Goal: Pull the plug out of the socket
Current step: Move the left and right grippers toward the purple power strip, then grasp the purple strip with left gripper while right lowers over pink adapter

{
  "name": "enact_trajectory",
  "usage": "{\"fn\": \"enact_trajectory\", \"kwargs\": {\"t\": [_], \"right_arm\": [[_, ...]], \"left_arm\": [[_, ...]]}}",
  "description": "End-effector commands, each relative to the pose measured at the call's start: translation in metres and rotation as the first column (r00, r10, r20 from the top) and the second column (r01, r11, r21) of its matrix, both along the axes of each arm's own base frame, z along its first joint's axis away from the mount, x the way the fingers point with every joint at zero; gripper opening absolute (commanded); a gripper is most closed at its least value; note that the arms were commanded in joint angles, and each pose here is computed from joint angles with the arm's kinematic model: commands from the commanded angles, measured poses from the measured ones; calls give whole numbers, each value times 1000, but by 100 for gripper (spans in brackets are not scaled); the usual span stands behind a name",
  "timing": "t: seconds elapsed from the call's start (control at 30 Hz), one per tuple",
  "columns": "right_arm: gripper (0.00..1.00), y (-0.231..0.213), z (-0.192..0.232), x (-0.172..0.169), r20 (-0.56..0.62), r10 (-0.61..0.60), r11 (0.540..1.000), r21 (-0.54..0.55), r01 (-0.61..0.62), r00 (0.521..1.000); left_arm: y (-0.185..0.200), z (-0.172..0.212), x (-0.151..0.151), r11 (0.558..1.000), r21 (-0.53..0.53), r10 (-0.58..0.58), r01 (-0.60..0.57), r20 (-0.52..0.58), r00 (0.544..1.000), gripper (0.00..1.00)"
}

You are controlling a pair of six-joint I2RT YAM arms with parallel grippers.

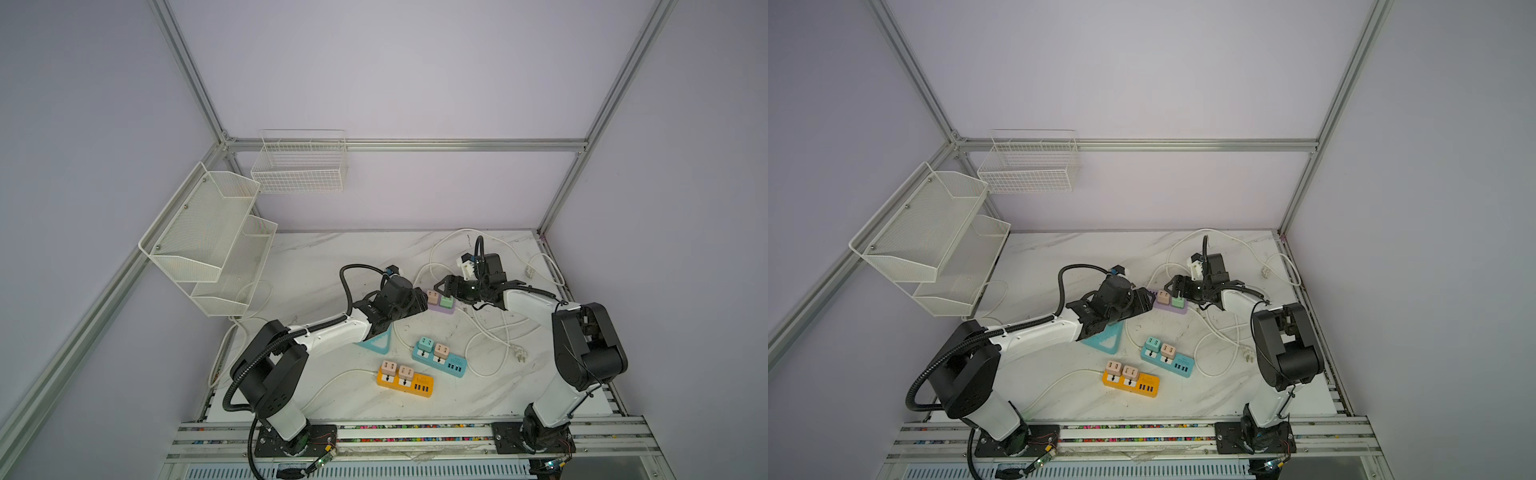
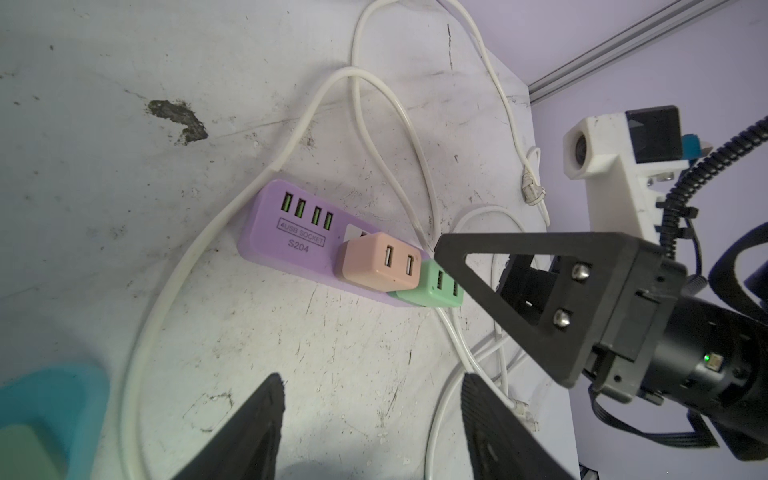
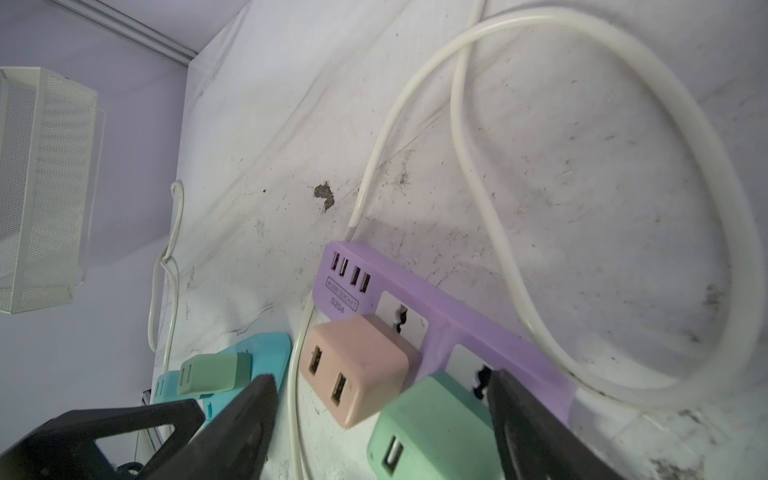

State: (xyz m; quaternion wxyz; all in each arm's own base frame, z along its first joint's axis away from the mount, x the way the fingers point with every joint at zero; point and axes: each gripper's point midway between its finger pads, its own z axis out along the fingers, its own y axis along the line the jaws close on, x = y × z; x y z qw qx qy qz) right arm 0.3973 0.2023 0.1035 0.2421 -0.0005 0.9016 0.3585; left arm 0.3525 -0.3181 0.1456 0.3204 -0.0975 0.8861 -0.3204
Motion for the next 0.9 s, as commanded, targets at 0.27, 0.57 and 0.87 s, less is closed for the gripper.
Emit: {"fn": "enact_trajectory", "kwargs": {"t": [0.27, 0.57, 0.87], "right_arm": [[82, 4, -2, -15, -18, 26, 1000, -15, -26, 1000], [82, 10, 1, -36, -34, 36, 999, -15, -36, 999], [84, 8, 14, -44, -8, -8, 1000, -10, 8, 1000]], "left_arm": [[-8, 34, 28, 994, -100, 40, -36, 42, 998, 63], [-7, 26, 39, 994, -99, 43, -41, 20, 999, 62], [-16, 17, 52, 996, -89, 31, -31, -5, 1000, 63]]}}
